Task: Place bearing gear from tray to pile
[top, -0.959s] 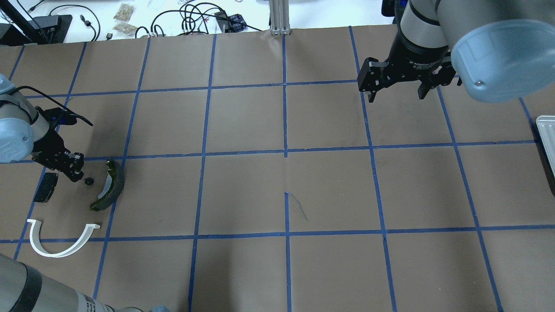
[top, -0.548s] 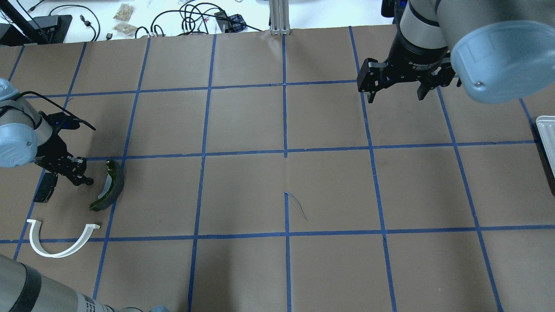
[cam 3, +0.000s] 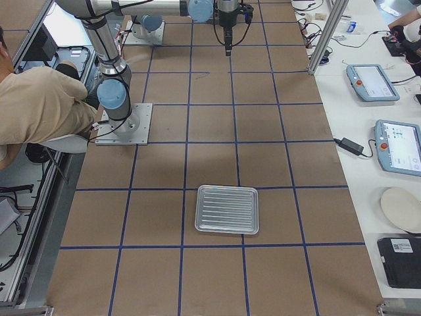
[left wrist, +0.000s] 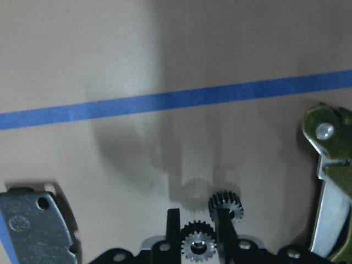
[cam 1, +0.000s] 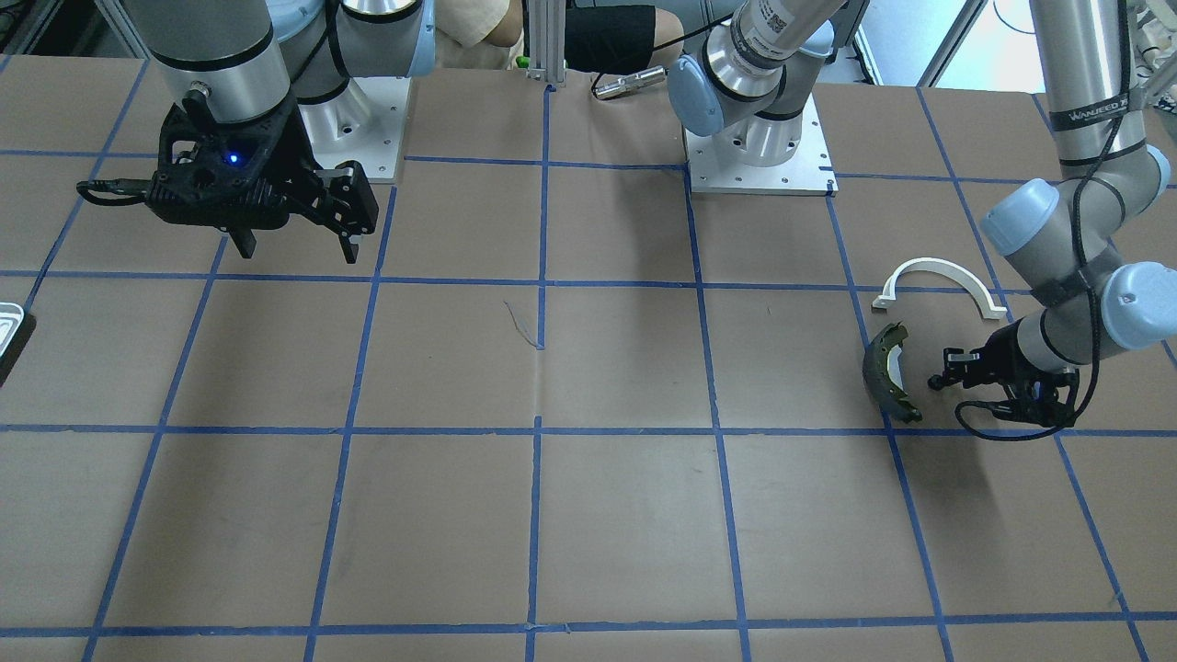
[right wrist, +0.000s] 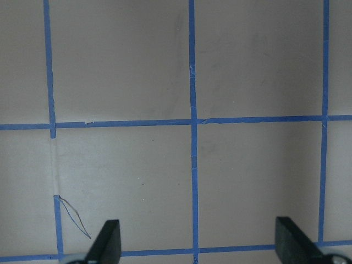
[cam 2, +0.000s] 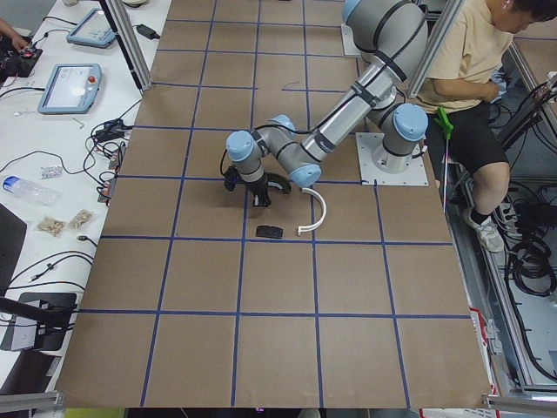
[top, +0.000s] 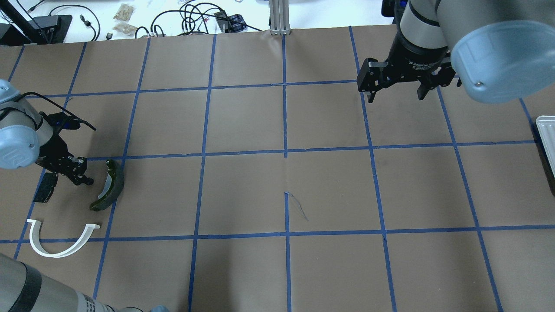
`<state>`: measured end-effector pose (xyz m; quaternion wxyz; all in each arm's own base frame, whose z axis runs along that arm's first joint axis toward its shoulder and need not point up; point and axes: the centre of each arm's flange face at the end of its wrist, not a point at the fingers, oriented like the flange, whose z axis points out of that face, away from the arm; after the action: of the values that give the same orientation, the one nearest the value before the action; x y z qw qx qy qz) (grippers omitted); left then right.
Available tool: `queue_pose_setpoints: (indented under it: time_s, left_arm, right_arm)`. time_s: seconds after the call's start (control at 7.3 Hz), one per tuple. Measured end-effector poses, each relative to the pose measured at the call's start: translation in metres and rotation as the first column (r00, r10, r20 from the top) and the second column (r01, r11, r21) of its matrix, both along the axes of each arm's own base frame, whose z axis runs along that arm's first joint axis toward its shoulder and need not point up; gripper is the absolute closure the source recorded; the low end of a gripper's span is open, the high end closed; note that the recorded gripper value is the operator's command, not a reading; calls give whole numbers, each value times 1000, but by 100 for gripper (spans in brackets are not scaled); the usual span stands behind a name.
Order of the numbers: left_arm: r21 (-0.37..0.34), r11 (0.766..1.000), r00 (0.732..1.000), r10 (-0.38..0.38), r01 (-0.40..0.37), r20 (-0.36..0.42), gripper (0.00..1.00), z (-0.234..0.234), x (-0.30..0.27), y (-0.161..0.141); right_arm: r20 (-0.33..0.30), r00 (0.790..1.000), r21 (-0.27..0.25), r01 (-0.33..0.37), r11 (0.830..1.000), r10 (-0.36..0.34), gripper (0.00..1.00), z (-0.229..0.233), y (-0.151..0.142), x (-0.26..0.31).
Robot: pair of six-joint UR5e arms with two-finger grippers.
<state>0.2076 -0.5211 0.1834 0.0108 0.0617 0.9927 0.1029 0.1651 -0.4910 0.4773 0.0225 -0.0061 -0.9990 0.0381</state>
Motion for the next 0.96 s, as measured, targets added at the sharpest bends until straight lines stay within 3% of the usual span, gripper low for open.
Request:
queue_pose_setpoints:
  time_s: [0.41, 0.96]
  left_arm:
    - [-19, 1000, 1000, -9, 9, 8, 0, 7, -2, -3]
    - [-34, 999, 999, 31, -30, 12, 0, 75, -45, -27]
  right_arm:
    - [0, 1000, 0, 0, 1000, 0, 0, 0, 0, 0]
    - [-1, 1000, -1, -1, 1000, 1, 0, 0, 0, 0]
